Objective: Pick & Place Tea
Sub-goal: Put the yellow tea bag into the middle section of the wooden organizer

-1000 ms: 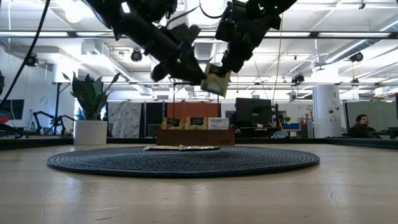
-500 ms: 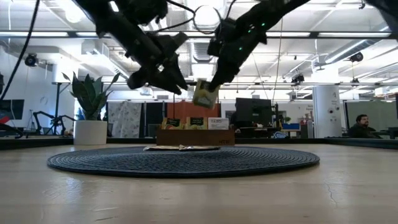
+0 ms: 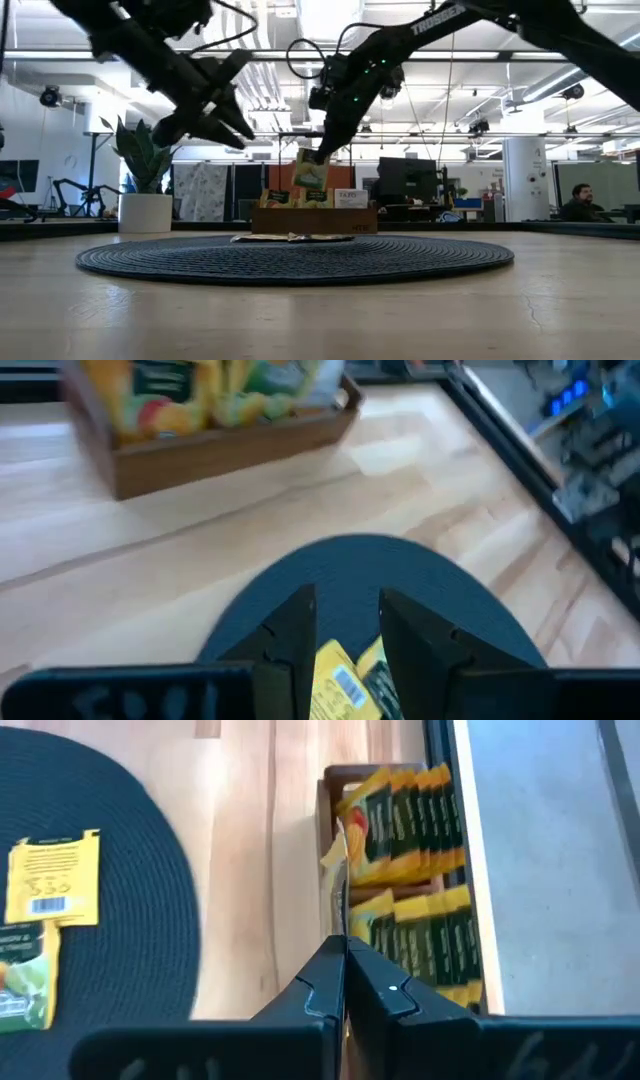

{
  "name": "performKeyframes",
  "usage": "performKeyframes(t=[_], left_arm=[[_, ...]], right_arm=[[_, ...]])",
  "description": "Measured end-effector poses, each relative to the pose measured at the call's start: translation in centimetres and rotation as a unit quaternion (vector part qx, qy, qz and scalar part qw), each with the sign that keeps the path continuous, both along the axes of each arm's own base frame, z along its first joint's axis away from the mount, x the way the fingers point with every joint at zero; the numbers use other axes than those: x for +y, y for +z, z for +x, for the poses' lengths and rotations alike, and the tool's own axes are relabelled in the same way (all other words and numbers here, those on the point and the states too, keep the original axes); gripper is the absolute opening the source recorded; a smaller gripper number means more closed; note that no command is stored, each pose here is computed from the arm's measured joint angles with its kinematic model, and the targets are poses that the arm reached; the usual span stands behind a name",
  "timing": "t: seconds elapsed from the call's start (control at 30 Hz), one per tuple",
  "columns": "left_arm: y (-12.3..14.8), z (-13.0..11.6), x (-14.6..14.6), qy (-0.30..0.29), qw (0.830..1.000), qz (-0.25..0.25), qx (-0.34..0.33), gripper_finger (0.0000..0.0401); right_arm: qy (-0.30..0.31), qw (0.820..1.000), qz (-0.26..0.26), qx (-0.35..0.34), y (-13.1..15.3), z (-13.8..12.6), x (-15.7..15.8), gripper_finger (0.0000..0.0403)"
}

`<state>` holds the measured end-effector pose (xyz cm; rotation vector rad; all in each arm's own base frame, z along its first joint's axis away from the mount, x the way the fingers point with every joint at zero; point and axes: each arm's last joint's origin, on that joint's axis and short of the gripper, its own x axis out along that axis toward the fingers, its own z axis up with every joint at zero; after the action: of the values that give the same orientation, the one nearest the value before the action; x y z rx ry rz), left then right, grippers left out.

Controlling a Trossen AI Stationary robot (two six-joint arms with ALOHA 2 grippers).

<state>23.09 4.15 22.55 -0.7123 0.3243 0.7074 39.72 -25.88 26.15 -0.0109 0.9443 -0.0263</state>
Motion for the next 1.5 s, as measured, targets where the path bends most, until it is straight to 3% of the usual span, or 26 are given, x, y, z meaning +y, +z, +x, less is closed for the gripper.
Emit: performKeyframes(t=[0.47, 1.0, 1.23, 1.5], left_arm=[[-2.3, -4.0, -0.3, 0.040, 0.998, 0.006, -0.048, 0.0106], [-3.0, -4.3, -0.2, 0.049, 0.998, 0.014, -0.036, 0.0106], [-3.0, -4.4, -0.2, 0.055, 0.998, 0.016, -0.036, 0.0106], [-3.0, -4.4, -0.2, 0.062, 0.997, 0.007, -0.043, 0.0106]], right_arm=[[-0.014, 0.997, -0.018, 0.067, -4.2, 1.3, -1.5, 0.0008], [-0.013, 0.997, -0.008, 0.078, -5.2, 1.2, -1.3, 0.0011], [-0.011, 0.997, -0.006, 0.081, -6.0, 1.3, -1.0, 0.0057], [-0.060, 0.998, -0.010, 0.025, -4.6, 2.1, -1.5, 0.0109]])
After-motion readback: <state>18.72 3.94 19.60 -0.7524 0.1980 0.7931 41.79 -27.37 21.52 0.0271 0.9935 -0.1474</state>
